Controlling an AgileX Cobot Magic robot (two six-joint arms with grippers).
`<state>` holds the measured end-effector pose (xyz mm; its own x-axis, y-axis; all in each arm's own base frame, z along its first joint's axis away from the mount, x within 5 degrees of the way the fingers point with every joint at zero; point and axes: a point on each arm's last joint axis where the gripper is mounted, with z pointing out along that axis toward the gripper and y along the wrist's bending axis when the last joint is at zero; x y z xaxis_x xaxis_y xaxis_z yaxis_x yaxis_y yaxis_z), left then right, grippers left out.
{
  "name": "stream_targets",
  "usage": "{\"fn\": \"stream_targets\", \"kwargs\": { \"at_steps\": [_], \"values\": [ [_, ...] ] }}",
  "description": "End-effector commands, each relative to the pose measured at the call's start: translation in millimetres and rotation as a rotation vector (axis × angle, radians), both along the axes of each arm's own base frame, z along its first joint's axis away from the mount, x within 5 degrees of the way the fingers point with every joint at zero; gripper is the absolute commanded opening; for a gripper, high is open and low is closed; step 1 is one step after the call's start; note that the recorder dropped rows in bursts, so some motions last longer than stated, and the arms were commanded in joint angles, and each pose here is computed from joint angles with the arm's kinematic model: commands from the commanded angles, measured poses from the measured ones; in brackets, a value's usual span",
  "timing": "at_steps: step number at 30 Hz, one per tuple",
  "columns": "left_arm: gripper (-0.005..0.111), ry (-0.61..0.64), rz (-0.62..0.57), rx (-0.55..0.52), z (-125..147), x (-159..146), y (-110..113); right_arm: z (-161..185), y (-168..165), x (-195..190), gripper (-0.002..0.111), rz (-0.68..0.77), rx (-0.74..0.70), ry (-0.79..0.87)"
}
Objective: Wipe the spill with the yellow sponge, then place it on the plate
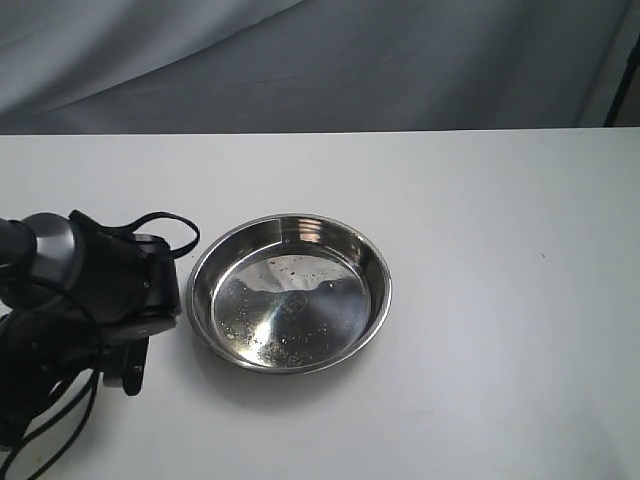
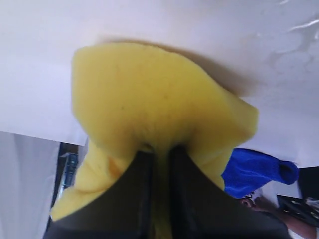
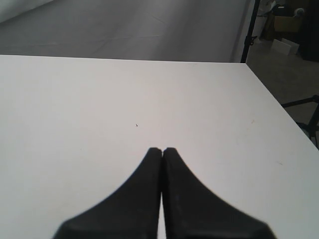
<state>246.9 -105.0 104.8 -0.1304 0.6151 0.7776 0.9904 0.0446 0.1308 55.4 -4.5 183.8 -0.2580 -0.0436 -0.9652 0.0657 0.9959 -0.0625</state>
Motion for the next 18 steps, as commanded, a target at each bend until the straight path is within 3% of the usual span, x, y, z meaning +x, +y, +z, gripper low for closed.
{"fn": "stream_targets", "kwargs": {
  "at_steps": [1, 18],
  "values": [
    [0.0, -0.005, -0.11, -0.129, -7.4, -8.1, -27.2, -0.5, -0.5, -0.3, 0.0, -0.005, -0.01, -0.004],
    [0.0, 0.006, -0.494, -0.206, -9.2, -74.2, -115.1, -0.5, -0.5, -0.3, 0.0, -0.005, -0.01, -0.004]
  ]
}}
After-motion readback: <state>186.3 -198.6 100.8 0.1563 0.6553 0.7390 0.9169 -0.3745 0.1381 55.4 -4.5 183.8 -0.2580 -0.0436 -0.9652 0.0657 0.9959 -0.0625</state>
